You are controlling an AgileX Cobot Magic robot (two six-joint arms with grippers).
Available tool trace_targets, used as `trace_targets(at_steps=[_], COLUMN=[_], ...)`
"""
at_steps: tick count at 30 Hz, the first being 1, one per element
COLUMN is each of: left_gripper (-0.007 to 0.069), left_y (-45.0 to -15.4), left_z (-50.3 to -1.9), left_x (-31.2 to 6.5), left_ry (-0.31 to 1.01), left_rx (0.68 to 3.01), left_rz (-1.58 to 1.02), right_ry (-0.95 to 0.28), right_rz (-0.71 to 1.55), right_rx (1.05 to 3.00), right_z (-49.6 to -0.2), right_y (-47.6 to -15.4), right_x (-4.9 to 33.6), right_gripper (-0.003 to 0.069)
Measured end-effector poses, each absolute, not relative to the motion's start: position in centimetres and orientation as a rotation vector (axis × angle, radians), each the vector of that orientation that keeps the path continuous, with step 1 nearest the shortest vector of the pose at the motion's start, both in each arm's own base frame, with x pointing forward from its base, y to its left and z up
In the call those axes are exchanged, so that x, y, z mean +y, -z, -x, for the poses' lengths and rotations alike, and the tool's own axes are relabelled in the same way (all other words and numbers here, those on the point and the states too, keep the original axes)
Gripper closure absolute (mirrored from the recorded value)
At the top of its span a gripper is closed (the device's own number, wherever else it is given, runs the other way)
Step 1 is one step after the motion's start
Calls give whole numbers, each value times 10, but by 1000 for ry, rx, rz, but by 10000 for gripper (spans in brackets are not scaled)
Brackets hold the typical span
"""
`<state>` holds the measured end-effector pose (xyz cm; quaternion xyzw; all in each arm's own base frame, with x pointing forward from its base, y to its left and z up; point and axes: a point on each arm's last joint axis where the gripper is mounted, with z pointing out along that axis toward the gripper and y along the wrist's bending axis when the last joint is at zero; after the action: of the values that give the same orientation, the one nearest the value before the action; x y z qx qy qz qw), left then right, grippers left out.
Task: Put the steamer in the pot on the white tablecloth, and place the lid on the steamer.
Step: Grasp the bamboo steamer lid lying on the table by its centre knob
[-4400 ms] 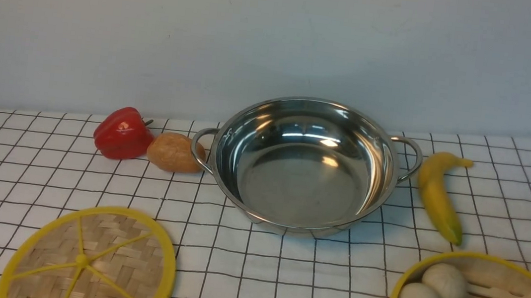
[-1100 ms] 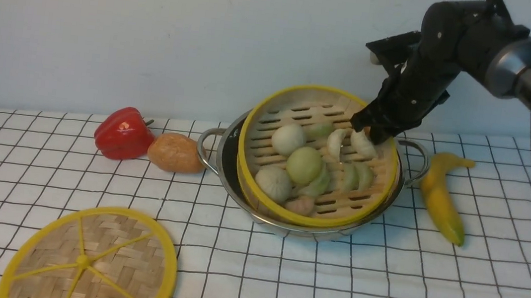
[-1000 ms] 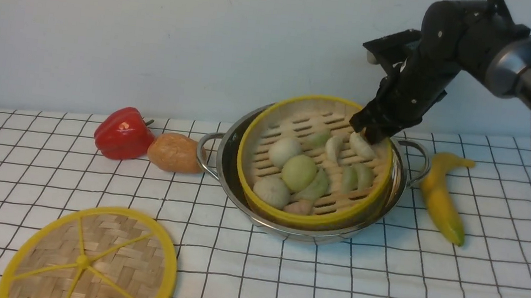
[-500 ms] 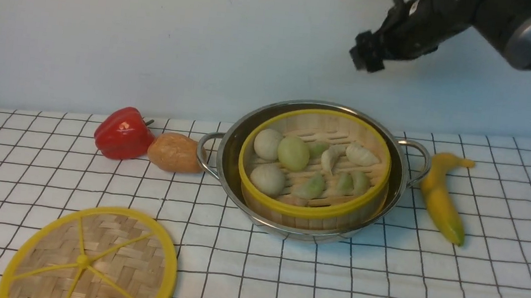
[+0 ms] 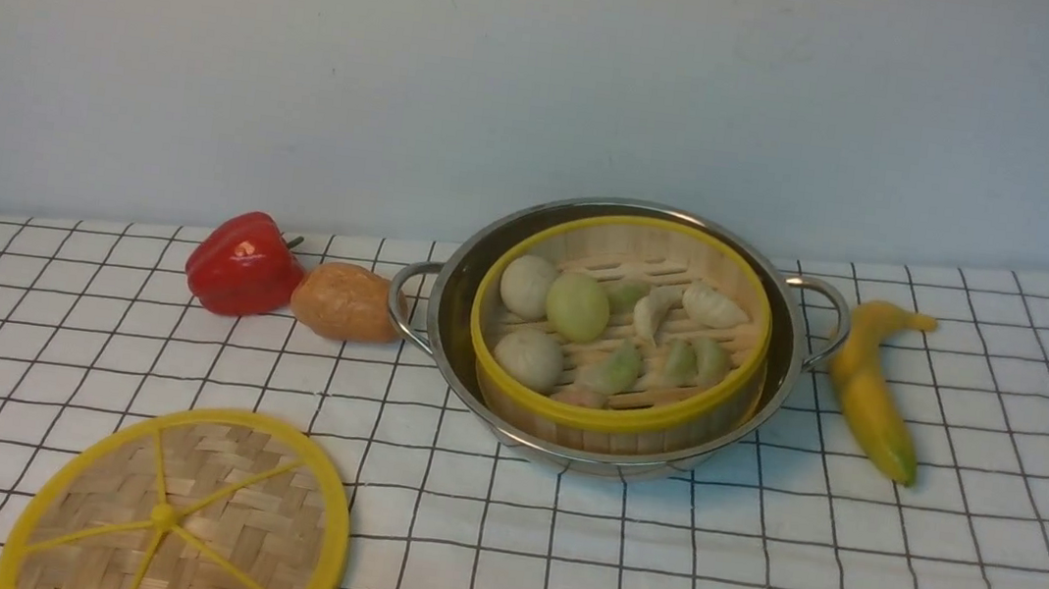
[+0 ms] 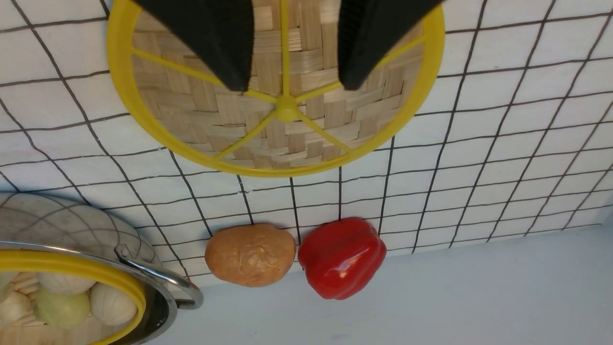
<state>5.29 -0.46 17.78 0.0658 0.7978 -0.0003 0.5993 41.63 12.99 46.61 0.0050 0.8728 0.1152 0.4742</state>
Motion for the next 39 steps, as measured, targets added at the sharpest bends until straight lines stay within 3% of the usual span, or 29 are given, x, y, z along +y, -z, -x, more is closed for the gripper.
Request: trace_targets(at_steps=[3,5,15,20,22,23,26,29,36,39], left_gripper=[382,382,382,382,382,382,382,382,382,382], left_y=[-178,-178,-178,-178,-178,-178,-178,-178,-178,-178], left_z=[-53,-53,-53,-53,-53,-53,-53,-53,-53,-53], left_x=[-5,-5,-5,-5,-5,-5,-5,-5,-5,-5], left_ry=[1,1,1,1,1,1,1,1,1,1], left_rx=[1850,1850,1850,1850,1850,1850,1850,1850,1850,1850], left_rz=[-153,-153,-153,-153,-153,-153,-153,-153,-153,-153], right_ry=[-458,-504,-486,-433,-397,-394,-326,-221,-77,-80], right_rz=[3,49,345,385,309,300,178,17,-112,-130], right_rx=[2144,2147,2150,2044,1954,1948,1863,1765,1617,1597], right_z=[-408,-406,-374,-266,-203,-199,-156,-123,-80,-72], right_y=[-472,-473,-479,-496,-483,-481,-449,-392,-277,-249], right_x=[140,144,148,106,73,70,42,16,-1,-2], right_gripper=[669,666,649,622,603,602,585,566,532,525])
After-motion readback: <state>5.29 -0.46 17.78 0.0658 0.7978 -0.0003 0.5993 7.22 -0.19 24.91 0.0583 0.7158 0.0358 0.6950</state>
